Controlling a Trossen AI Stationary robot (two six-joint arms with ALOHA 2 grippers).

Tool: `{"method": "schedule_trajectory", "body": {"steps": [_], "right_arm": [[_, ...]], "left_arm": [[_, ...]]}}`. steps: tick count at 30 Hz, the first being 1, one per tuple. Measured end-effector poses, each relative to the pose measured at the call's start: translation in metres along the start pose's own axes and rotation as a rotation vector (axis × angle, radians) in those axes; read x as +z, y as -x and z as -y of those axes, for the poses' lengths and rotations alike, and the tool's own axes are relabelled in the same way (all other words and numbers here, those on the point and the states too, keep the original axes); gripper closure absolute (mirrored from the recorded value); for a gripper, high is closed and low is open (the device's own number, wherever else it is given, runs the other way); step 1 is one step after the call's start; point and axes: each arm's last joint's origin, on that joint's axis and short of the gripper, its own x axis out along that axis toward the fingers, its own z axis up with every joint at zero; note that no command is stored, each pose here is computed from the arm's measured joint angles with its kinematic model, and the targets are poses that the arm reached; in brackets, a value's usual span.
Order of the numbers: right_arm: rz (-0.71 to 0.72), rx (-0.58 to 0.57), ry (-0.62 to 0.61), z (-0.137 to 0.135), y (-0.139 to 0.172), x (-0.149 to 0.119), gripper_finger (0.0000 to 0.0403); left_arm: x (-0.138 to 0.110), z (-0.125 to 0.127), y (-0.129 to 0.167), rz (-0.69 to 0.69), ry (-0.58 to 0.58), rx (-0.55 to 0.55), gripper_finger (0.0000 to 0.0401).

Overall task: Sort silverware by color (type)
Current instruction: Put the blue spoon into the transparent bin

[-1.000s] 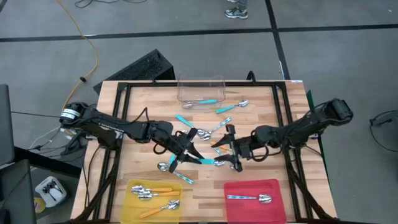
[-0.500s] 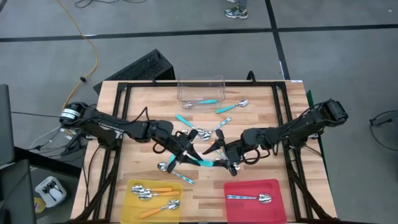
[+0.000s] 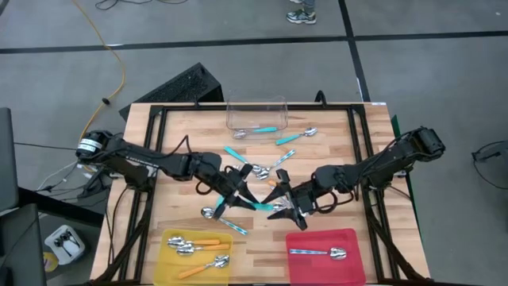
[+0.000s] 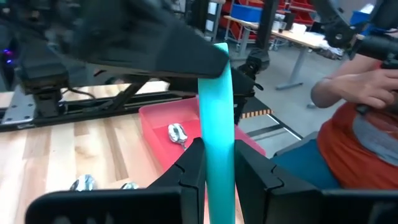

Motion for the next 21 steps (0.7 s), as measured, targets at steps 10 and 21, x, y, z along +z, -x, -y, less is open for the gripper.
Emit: {"method": "schedule_trajectory", "body": {"steps": [10,21], "right_arm": [[0.012,-0.011,0.002,0.001,0.0,0.001,0.0187],[-0.005,-0.039,0.005,0.01,0.001,-0.004,0.0315]], "left_arm": [[0.002,-0.006,0.002,0.015,0.001,0.003,0.036],[0.002,-0.006,0.002,0.021,0.005,0.0,0.036]]}}
